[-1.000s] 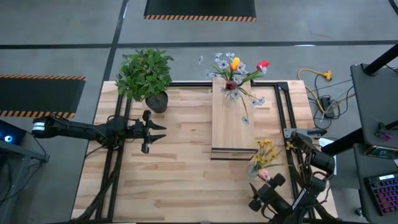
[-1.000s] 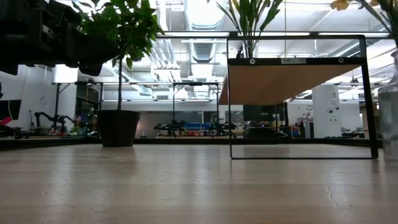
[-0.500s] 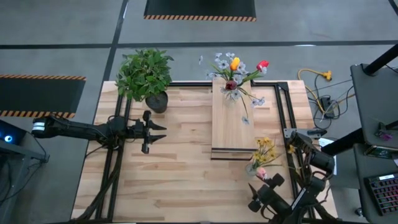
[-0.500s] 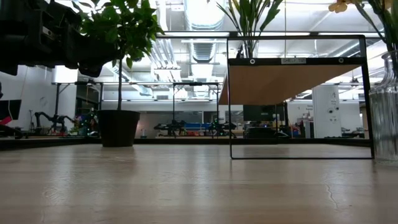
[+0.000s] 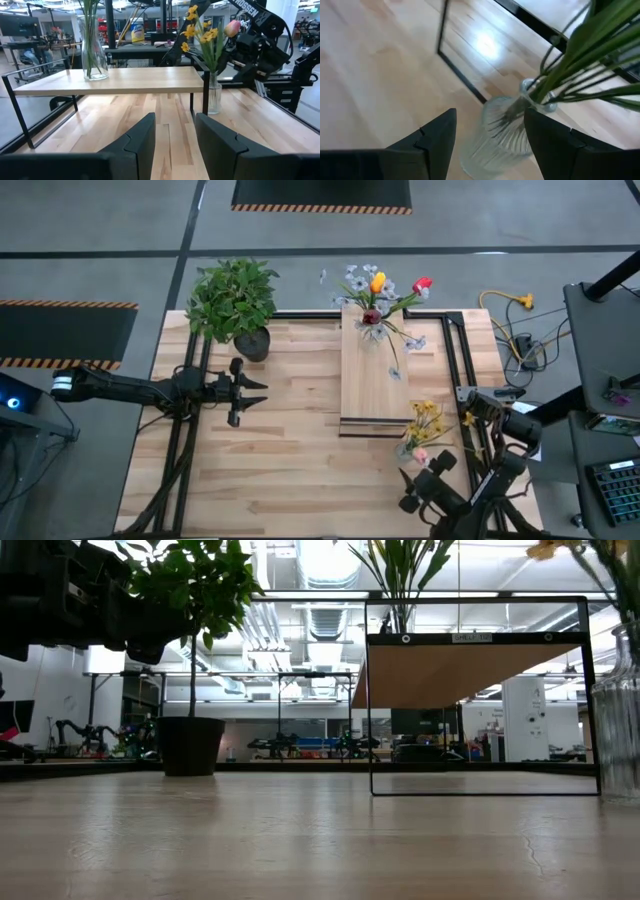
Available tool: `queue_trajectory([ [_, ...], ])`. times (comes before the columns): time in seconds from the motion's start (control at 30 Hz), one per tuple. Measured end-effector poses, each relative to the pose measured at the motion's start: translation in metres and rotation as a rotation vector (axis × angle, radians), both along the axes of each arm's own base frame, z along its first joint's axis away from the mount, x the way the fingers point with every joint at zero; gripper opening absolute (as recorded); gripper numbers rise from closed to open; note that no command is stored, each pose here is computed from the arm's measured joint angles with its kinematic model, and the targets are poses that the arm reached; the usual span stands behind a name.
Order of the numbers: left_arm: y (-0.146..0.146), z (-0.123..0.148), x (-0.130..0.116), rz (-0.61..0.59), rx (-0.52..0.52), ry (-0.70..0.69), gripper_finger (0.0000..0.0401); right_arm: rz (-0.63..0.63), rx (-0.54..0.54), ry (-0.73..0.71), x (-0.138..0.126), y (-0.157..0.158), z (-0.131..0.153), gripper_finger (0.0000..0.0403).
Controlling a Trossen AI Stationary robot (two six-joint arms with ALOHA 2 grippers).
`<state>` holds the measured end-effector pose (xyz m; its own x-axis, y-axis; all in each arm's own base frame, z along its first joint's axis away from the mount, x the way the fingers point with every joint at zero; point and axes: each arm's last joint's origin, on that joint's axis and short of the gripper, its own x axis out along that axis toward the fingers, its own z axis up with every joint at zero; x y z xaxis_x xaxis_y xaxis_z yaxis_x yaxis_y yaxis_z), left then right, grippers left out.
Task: Pick and place flowers into a vace then onto a shelf
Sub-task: Put the transparent vase with tulip and flowers on the shelf
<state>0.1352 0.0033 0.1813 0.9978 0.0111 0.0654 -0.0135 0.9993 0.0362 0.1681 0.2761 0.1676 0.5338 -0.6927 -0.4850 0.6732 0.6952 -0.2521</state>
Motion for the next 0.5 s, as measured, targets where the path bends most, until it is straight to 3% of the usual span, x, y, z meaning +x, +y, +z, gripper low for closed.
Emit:
queue_trajectory([
  [0.33,0.0000,-0.0006,0.0000,-0.001,-0.018,0.006,0.0123,-0.045,0.068,0.042,-0.0068,-0.0003,0.0088,0.0225],
  [0.5,0.0000,-0.0006,0.0000,-0.001,-0.019,0.006,0.0123,-0.003,0.019,0.125,-0.0076,-0.0012,0.0078,0.0226],
])
